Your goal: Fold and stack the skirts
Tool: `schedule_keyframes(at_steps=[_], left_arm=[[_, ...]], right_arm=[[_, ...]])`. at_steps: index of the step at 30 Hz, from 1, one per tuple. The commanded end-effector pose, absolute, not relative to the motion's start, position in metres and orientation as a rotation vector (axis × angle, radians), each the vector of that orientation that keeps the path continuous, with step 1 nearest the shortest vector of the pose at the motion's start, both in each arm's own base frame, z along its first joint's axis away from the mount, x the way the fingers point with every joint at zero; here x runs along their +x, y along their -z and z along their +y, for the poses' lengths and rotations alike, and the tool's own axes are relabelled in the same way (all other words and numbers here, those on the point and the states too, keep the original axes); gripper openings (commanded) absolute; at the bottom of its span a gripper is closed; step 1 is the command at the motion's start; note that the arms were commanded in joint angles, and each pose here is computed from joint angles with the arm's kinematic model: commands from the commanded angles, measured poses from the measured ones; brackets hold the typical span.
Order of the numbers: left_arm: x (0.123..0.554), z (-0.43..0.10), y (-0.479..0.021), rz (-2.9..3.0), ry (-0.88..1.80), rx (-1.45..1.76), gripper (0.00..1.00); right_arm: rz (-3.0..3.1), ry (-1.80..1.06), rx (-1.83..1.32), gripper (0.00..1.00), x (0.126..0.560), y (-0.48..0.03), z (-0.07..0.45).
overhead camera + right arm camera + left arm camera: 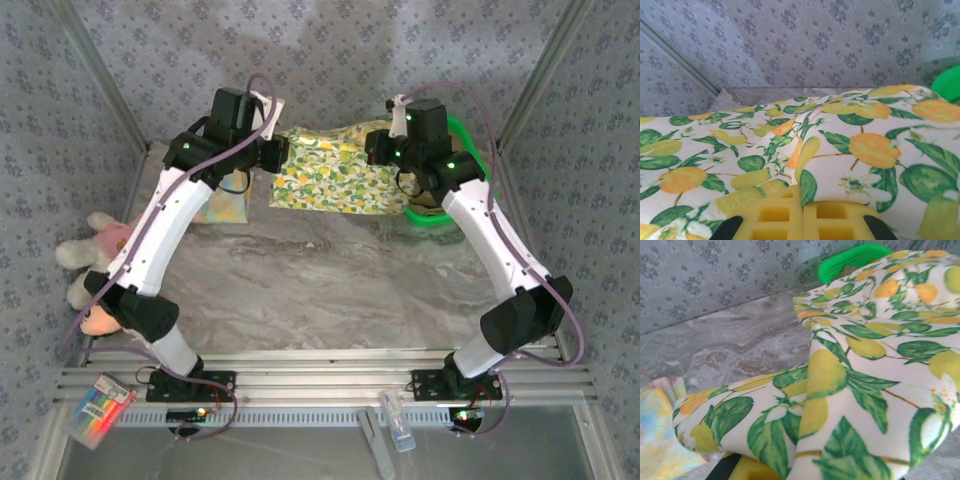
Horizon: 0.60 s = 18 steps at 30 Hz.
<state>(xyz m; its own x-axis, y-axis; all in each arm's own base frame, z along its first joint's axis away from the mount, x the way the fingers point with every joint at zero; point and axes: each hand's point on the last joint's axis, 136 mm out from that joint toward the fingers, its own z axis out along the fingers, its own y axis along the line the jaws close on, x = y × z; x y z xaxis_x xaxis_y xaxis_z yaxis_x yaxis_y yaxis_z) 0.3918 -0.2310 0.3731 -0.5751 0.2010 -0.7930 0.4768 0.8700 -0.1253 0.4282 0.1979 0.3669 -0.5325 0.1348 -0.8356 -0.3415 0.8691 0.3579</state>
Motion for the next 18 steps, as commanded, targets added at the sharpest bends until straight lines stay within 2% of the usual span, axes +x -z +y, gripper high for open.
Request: schedule_keyframes(at_steps=[1,8,12,15,18], left_arm=[[0.383,-0.21,-0.375,2.236,0.303,0.536,0.0],[0.322,-0.218,-0.396,2.214,0.526,0.53,0.0],[0.288,-0.218,-0.384,2.245,0.649,0.511,0.0],[0.281,-0.211,-0.369,2.29,0.665,0.47,0.0],[0.292,-0.202,-0.346,2.367,0.642,0.418,0.01]], right_arm=[[1.989,-0.558,-0.128,0.0,0.42,-0.389,0.177],[1.936,-0.683,-0.127,0.0,0.356,-0.4,0.182],[1.949,-0.711,-0.127,0.0,0.322,-0.394,0.181],[2.011,-0.684,-0.112,0.0,0.312,-0.375,0.176],[2.093,-0.666,-0.109,0.0,0.315,-0.349,0.178]])
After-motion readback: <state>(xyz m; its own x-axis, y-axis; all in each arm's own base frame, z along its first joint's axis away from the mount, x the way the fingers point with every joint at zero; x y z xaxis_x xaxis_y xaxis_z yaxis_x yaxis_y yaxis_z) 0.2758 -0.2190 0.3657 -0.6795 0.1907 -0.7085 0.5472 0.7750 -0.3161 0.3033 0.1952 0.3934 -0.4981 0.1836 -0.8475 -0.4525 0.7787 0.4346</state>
